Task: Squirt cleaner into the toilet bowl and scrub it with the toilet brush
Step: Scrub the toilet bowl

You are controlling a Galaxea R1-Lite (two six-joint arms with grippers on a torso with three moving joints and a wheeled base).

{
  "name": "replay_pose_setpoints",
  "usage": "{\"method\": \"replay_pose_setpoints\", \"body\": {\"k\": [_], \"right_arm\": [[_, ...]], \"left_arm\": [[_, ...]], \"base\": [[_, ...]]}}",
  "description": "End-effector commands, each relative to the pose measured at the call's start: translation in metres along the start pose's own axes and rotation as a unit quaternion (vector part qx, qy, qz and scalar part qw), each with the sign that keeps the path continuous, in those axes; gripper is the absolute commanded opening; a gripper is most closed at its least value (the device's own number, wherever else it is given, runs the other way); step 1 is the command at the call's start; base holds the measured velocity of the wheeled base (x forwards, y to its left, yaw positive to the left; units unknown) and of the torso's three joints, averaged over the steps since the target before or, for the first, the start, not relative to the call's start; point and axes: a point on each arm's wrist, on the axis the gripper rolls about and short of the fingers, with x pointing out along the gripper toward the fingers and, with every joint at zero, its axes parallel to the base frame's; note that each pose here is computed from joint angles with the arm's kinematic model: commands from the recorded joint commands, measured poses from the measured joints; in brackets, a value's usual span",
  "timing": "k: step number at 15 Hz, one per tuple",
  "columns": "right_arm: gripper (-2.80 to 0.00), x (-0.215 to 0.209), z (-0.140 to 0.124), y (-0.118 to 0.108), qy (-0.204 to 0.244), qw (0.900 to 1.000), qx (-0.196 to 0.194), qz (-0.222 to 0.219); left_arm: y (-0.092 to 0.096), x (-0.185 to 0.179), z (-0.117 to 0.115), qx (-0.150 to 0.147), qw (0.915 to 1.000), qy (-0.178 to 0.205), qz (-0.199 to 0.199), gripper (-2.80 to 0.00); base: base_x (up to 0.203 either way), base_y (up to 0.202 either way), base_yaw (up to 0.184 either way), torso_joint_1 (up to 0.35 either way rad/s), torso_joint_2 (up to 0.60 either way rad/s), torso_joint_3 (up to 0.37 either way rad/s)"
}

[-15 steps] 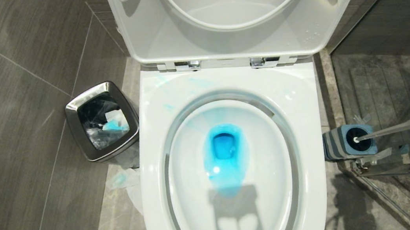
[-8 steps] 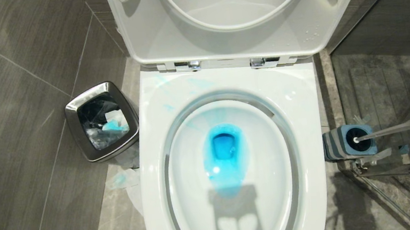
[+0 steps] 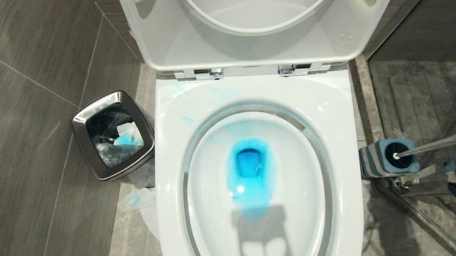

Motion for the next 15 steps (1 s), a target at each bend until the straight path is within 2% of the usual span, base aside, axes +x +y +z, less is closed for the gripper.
{"method": "replay_pose_setpoints", "body": {"k": [1, 9, 12, 15], "right_arm": [[0.00, 0.019, -0.004, 0.003, 0.004, 1.000, -0.001, 0.001], [0.00, 0.046, -0.013, 0.009, -0.073, 0.997, 0.003, -0.011], [0.00, 0.044, -0.012, 0.008, -0.084, 0.996, -0.013, -0.015], [0.00, 0.047, -0.008, 0.008, -0.091, 0.996, -0.012, -0.017]], "left_arm": [[0.000, 0.000, 0.000, 0.000, 1.0000, 0.000, 0.000, -2.80], [0.000, 0.000, 0.000, 0.000, 1.0000, 0.000, 0.000, -2.80], [0.000, 0.000, 0.000, 0.000, 1.0000, 0.000, 0.000, -2.80], [0.000, 0.000, 0.000, 0.000, 1.0000, 0.000, 0.000, -2.80]], "base": [[0.000, 0.000, 0.000, 0.000, 0.00, 0.000], [0.000, 0.000, 0.000, 0.000, 0.00, 0.000], [0.000, 0.000, 0.000, 0.000, 0.00, 0.000], [0.000, 0.000, 0.000, 0.000, 0.00, 0.000]]}}
